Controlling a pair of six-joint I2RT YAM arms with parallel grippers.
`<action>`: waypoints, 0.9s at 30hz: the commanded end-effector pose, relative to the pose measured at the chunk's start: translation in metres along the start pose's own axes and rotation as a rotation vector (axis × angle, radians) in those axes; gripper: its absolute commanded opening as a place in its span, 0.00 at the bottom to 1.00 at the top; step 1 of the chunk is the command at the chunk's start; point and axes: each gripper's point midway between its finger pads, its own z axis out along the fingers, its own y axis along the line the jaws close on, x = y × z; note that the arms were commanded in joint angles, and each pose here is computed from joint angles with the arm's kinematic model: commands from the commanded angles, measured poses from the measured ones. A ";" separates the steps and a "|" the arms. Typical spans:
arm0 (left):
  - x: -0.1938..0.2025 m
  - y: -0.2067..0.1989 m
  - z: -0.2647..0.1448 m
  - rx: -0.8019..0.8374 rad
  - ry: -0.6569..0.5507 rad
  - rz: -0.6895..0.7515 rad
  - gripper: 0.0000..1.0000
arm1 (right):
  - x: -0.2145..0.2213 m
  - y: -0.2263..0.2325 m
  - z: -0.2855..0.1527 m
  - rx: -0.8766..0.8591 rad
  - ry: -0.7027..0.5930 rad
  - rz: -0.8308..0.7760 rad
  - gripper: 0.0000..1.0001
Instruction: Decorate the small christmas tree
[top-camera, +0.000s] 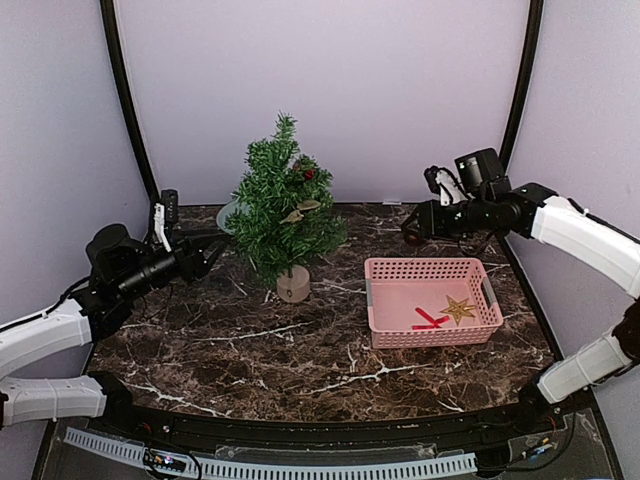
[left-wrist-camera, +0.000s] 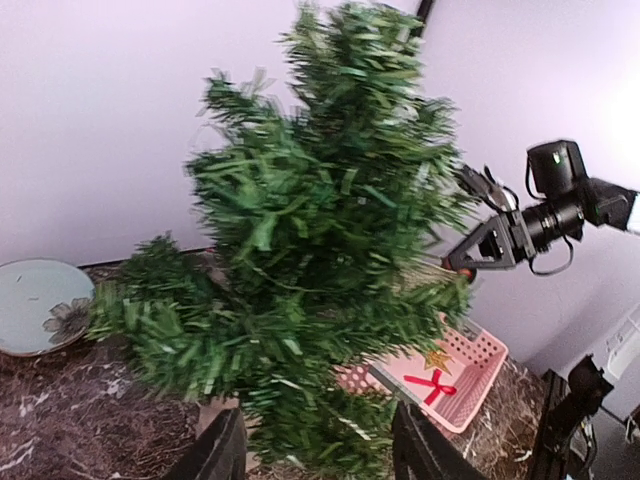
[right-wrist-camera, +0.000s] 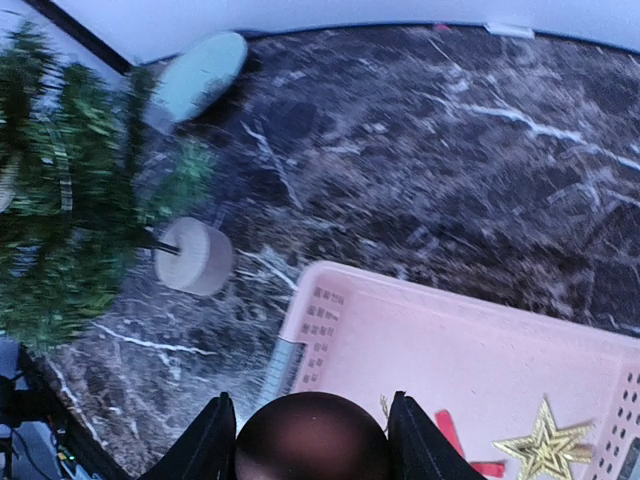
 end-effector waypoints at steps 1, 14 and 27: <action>-0.020 -0.046 0.002 0.124 -0.052 0.187 0.50 | -0.032 0.059 -0.038 -0.299 -0.160 -0.093 0.45; -0.015 -0.124 0.026 0.335 -0.018 0.354 0.38 | -0.029 0.174 -0.093 -0.775 -0.207 -0.276 0.42; 0.011 -0.166 0.046 0.483 0.071 0.454 0.31 | 0.008 0.237 -0.097 -1.066 -0.080 -0.427 0.40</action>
